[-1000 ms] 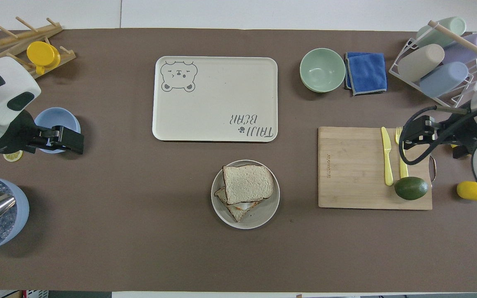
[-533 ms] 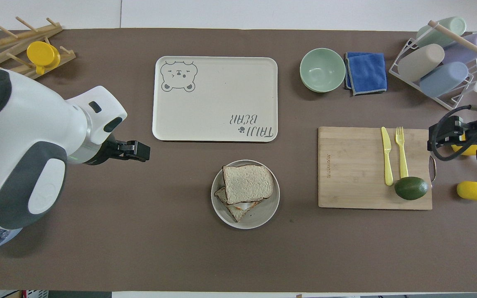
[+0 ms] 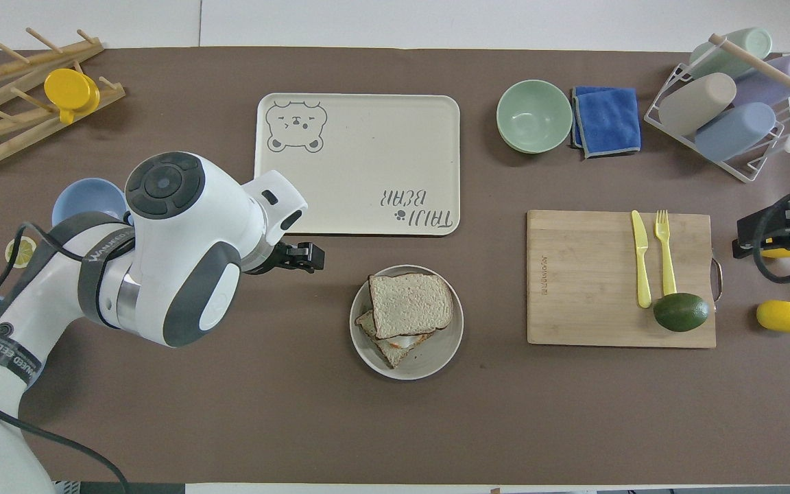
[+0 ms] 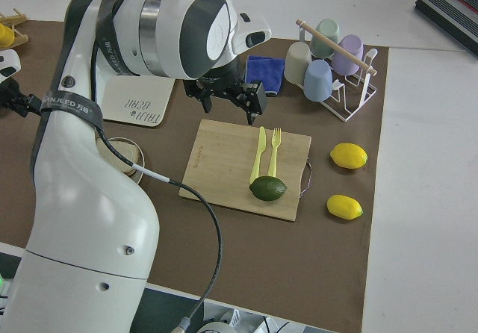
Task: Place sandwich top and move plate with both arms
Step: 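Reach the left gripper toward the rim of the grey plate, then grip the grey plate rim with the left gripper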
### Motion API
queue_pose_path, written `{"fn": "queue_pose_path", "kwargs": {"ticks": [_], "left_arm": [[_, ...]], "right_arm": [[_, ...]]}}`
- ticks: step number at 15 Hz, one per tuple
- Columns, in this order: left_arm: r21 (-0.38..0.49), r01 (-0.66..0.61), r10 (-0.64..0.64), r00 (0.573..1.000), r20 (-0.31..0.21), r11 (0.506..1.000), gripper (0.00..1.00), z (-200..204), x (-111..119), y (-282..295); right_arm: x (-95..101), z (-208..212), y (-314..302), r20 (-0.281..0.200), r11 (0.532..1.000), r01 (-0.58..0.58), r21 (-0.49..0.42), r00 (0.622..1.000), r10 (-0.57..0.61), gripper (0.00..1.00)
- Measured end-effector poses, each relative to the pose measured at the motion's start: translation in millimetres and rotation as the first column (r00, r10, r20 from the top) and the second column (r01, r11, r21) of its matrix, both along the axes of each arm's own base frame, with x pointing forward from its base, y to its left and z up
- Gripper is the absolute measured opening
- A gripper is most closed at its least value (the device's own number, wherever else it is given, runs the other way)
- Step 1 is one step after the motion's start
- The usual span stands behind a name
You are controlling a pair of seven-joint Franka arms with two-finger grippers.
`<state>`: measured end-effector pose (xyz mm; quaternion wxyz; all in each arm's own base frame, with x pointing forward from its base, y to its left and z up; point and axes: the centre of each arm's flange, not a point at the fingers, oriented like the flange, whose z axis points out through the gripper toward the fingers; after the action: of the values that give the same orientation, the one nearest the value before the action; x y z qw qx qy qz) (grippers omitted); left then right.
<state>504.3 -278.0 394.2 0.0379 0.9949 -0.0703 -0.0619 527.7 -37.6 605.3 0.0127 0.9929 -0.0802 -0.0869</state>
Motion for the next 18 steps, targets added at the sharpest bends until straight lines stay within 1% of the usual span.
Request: {"fn": "queue_pose_path", "kwargs": {"ticks": [2, 4, 7, 10, 12, 15, 16, 18], "left_arm": [[-0.002, 0.016, -0.016, 1.000, -0.009, 1.000, 1.00, -13.8, -4.7, -11.5], [-0.018, 0.018, -0.018, 0.999, -0.028, 1.000, 1.00, -25.8, -14.2, -20.9], [-0.014, 0.035, -0.036, 0.998, -0.049, 0.999, 1.00, -41.8, -30.2, -29.3], [-0.012, 0.060, -0.060, 0.997, -0.053, 0.998, 1.00, -43.0, -41.1, -39.6], [-0.013, 0.075, -0.075, 0.996, -0.051, 0.997, 1.00, -41.5, -47.3, -47.3], [-0.014, 0.077, -0.078, 0.996, -0.049, 0.997, 1.00, -47.7, -57.7, -49.4], [-0.030, 0.059, -0.060, 0.997, -0.043, 0.998, 1.00, -52.8, -61.0, -47.4], [-0.073, -0.004, 0.001, 0.999, -0.037, 0.997, 0.99, -64.9, -68.1, -42.3]], "right_arm": [[0.8, 0.6, -7.1, 0.009, 1.000, 0.004, -0.002, 1.000, -0.004, 1.00], [1.3, -1.2, -12.1, 0.006, 1.000, 0.005, -0.001, 1.000, -0.005, 1.00], [2.1, -3.2, -13.5, 0.002, 1.000, -0.001, 0.001, 1.000, 0.001, 1.00], [0.3, -4.2, -18.3, -0.010, 0.999, -0.033, 0.010, 0.999, 0.033, 1.00], [-1.0, -4.0, -27.3, -0.012, 1.000, -0.028, 0.012, 1.000, 0.029, 1.00], [-2.7, -2.2, -49.6, 0.003, 0.999, -0.036, 0.021, 0.999, 0.036, 1.00], [-2.3, -1.8, -51.3, 0.010, 0.999, -0.043, 0.025, 0.999, 0.042, 1.00], [2.3, 0.3, -47.8, 0.044, 0.998, -0.048, 0.033, 0.998, 0.047, 1.00]]}}
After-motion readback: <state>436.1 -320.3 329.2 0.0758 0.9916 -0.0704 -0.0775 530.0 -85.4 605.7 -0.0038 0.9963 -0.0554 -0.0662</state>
